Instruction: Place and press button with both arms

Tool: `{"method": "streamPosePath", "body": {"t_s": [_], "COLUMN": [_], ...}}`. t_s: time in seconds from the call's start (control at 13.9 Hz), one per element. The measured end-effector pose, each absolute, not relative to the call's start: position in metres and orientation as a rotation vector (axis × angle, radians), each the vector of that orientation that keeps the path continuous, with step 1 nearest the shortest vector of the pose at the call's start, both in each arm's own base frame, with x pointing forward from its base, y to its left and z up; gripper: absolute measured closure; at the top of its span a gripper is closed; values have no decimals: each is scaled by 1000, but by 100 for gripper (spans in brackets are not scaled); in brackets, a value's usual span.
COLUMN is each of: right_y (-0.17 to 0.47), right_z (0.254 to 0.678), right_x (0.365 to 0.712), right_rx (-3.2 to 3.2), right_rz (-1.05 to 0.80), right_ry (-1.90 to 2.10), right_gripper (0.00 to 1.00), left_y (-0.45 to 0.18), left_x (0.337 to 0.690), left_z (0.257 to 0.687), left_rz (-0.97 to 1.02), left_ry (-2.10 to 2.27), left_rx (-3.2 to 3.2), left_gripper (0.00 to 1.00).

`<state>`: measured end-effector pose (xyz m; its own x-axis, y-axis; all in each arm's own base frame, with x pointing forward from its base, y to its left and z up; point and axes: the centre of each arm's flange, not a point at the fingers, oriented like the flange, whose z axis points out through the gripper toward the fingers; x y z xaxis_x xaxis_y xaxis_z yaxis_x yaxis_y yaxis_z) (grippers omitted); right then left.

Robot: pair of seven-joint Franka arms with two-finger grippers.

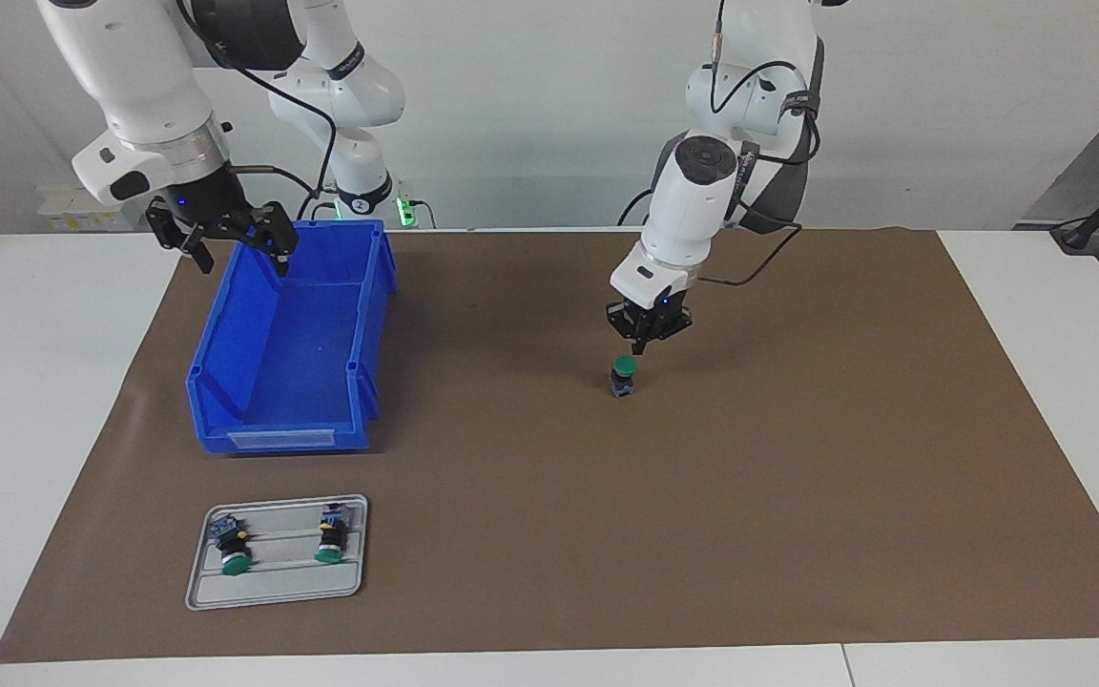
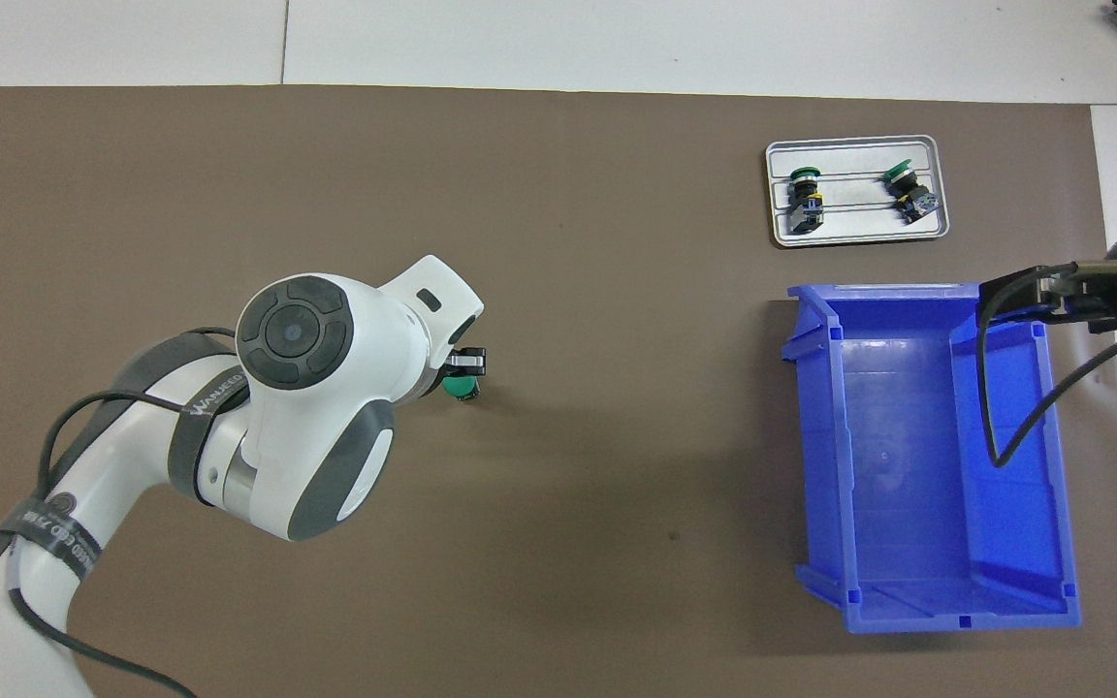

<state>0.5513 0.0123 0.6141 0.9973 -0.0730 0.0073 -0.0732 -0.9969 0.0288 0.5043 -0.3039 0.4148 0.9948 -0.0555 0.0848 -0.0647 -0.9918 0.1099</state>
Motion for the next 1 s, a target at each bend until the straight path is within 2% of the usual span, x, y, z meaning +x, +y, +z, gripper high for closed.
{"method": "streamPosePath", "body": {"t_s": [0.36,1.0], "right_y": [12,12], "right_z": [614,614], "right_x": [551,551], "right_rx": [3110,3110], "right_rz": [10,10], "right_ry": [-114,-114], "right_gripper": [0,0], "left_y": [-311,-310], "left_x": [494,494], "left_z": [386,368], "left_rz": [120,153], "left_ry": [-78,-68], "left_rx": [3026,3014], "left_gripper": [99,99]}}
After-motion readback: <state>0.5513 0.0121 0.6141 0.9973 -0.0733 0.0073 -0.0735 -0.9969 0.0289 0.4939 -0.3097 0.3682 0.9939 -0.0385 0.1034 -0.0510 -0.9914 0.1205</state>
